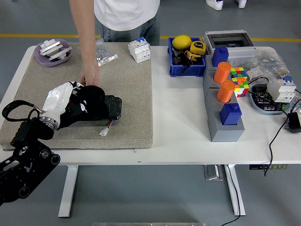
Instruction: Pick the rag up,wipe the panel,place it on the desk
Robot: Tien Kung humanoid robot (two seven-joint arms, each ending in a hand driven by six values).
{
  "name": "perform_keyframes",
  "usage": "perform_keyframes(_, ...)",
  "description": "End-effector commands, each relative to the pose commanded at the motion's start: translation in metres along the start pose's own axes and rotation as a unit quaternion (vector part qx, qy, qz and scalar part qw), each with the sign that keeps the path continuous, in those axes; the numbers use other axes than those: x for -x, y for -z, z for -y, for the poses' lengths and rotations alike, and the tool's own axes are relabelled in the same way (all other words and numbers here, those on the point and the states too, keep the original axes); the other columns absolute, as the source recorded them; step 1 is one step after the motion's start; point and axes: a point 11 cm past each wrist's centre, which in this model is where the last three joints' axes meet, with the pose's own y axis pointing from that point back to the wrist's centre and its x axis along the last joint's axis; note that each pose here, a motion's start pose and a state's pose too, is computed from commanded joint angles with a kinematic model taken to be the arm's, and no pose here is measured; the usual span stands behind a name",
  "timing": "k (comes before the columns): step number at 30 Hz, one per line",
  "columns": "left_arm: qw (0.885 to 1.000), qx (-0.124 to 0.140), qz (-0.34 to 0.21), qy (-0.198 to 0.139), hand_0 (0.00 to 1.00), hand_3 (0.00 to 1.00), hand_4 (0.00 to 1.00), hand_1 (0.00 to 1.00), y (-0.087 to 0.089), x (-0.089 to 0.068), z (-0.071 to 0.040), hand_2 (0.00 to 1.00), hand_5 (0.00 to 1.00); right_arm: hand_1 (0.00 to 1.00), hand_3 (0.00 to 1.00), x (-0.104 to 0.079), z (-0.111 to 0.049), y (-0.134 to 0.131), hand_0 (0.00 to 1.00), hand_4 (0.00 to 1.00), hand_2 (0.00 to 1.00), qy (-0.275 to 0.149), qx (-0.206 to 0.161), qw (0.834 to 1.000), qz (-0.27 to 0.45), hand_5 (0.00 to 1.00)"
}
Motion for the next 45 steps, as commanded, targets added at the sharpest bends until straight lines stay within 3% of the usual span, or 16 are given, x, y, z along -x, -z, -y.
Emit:
perform_keyframes(15, 0.997, -0.07, 0.015, -0.041, 0.245, 0.541, 0.297, 0.474, 0.055, -0.031, 0.0, 0.581, 0.002, 0.69, 0.675, -0.001, 0.0, 0.002, 0.767, 0.998, 0.71, -0.001, -0.002, 1.0, 0.003, 0.52)
perform_keyframes(23, 0.996, -0.079, 0.014, -0.044, 0.245, 0.537, 0.288, 0.469, 0.061, -0.03, -0.001, 0.579, 0.002, 0.69, 0.675, -0.002, -0.001, 0.002, 0.768, 0.998, 0.711, -0.002, -0.002, 1.0, 0.003, 0.521)
perform_keyframes(26, 0.997, -0.068, 0.01, -0.042, 0.245, 0.537, 0.288, 0.469, 0.053, -0.027, -0.002, 0.579, 0.002, 0.69, 0.675, -0.002, -0.001, 0.002, 0.768, 0.998, 0.711, -0.001, -0.002, 1.0, 0.003, 0.521)
perform_keyframes(34, 0.999, -0.009, -0.01, -0.033, 0.244, 0.534, 0.279, 0.465, 0.006, -0.016, 0.001, 0.578, 0.002, 0.69, 0.675, -0.002, -0.001, 0.001, 0.768, 0.998, 0.71, -0.002, -0.001, 1.0, 0.002, 0.521)
perform_keyframes(45, 0.998, 0.054, -0.003, 0.033, 0.241, 0.533, 0.27, 0.463, -0.047, 0.029, -0.002, 0.577, 0.002, 0.69, 0.675, -0.003, -0.001, 0.004, 0.768, 0.998, 0.71, -0.003, -0.003, 1.0, 0.0, 0.521)
